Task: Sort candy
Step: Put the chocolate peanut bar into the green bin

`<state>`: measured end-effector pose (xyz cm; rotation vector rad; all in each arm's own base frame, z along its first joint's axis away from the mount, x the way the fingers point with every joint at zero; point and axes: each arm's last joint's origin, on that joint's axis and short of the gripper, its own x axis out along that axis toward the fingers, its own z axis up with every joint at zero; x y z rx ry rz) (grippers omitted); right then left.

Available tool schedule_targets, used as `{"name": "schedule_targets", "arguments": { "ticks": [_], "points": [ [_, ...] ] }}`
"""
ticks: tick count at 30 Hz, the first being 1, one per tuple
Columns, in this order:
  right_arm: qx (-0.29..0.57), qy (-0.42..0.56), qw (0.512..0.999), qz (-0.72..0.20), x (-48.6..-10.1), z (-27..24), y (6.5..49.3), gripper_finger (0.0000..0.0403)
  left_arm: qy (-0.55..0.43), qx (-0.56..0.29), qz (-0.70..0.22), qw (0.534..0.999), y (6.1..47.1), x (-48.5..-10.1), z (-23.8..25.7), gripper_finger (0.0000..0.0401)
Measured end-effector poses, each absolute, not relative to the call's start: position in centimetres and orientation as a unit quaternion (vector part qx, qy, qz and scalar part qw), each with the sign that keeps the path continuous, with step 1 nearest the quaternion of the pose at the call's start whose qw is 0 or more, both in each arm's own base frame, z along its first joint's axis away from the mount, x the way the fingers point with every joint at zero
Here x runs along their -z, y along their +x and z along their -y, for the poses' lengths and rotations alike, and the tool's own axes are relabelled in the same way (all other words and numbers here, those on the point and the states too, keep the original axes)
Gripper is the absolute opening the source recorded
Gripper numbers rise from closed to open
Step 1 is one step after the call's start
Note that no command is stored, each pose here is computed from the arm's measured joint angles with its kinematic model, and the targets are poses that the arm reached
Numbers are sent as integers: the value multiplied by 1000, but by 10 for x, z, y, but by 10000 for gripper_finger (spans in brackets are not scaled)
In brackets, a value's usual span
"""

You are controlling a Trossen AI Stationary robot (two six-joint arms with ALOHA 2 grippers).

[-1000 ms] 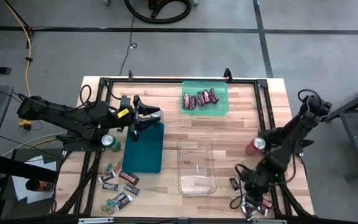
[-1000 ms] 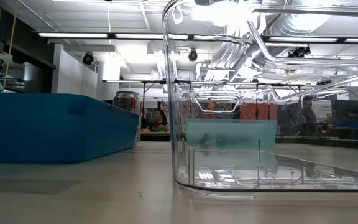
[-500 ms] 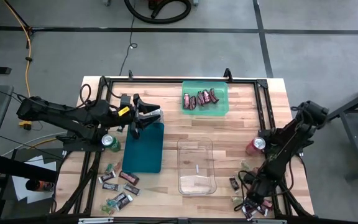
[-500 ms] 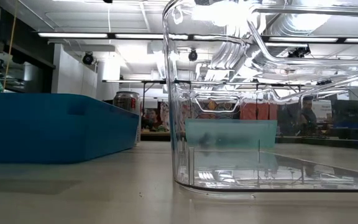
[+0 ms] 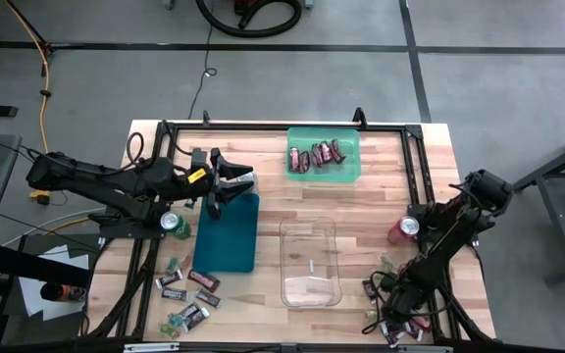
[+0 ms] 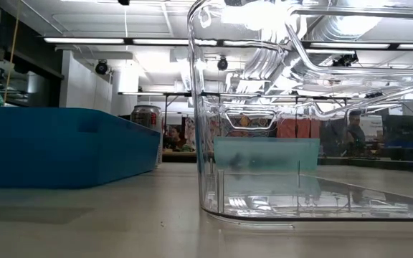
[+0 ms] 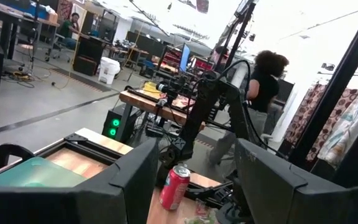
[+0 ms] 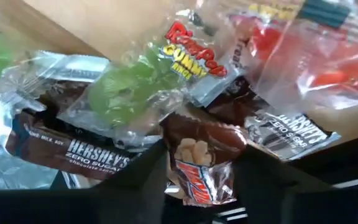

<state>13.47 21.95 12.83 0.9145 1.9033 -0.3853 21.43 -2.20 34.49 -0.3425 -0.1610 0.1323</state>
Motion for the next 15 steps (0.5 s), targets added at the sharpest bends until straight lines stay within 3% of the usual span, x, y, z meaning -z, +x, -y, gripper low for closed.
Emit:
{"name": "schedule_targets", "arguments": {
  "ticks": [5, 11, 15],
  "points": [
    [130, 379, 480, -780, -146, -220, 135, 24, -170, -67, 80, 980, 214, -345, 22, 199],
    [44, 369, 507, -778, -198, -220, 138, 28, -170, -67, 80, 980, 214, -345, 22, 199],
    [-93, 343, 622, -697, -242, -213, 156, 10, -170, -66, 83, 980, 214, -346, 22, 199]
  ]
}}
